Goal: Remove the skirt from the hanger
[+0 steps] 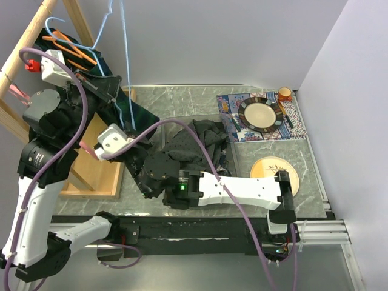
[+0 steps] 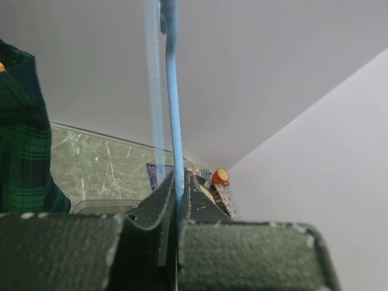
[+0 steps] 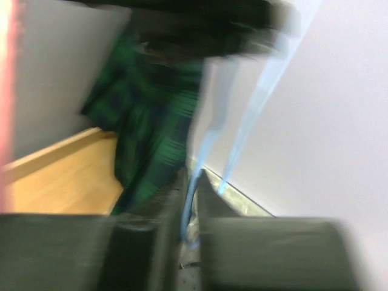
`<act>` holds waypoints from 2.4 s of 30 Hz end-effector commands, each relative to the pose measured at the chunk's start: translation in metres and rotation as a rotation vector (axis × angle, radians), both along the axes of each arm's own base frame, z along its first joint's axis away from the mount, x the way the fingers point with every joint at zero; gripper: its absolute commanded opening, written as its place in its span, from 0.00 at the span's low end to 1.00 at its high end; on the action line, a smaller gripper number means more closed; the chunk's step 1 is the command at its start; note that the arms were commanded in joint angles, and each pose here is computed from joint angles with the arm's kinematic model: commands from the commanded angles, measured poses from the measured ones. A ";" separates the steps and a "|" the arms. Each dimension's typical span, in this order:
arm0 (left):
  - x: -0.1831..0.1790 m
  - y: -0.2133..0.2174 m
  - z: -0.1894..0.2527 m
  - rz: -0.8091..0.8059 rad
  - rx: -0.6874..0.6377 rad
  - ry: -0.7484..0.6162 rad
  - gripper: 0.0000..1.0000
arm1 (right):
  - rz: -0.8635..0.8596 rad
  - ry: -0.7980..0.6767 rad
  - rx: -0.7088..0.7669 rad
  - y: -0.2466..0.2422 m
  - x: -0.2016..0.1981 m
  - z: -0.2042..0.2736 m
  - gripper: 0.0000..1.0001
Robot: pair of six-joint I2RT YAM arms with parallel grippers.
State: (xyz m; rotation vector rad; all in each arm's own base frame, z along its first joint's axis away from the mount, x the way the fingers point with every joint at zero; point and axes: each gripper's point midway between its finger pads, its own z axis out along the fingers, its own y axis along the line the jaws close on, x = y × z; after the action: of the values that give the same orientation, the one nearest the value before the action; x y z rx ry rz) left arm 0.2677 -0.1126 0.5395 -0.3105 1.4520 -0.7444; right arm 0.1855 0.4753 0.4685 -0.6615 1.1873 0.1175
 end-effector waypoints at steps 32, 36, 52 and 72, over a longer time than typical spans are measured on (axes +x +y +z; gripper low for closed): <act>-0.191 0.005 0.135 -0.368 -0.007 -0.625 0.97 | 0.488 0.443 0.360 -0.076 -0.041 0.060 0.00; -0.200 0.017 0.149 -0.329 -0.040 -0.635 0.97 | 0.470 0.494 0.309 -0.049 -0.030 0.043 0.00; -0.203 0.023 0.154 -0.309 -0.090 -0.650 0.97 | 0.474 0.407 0.300 0.012 0.004 0.056 0.00; -0.196 0.019 0.146 -0.309 -0.057 -0.628 0.97 | 0.366 0.361 0.200 0.082 0.041 -0.013 0.00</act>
State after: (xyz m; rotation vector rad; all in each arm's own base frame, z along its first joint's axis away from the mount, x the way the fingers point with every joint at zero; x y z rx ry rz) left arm 0.0729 -0.0936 0.6815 0.0915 0.8968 -1.0461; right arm 0.2232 0.5627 0.4189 -0.7626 1.4430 0.6519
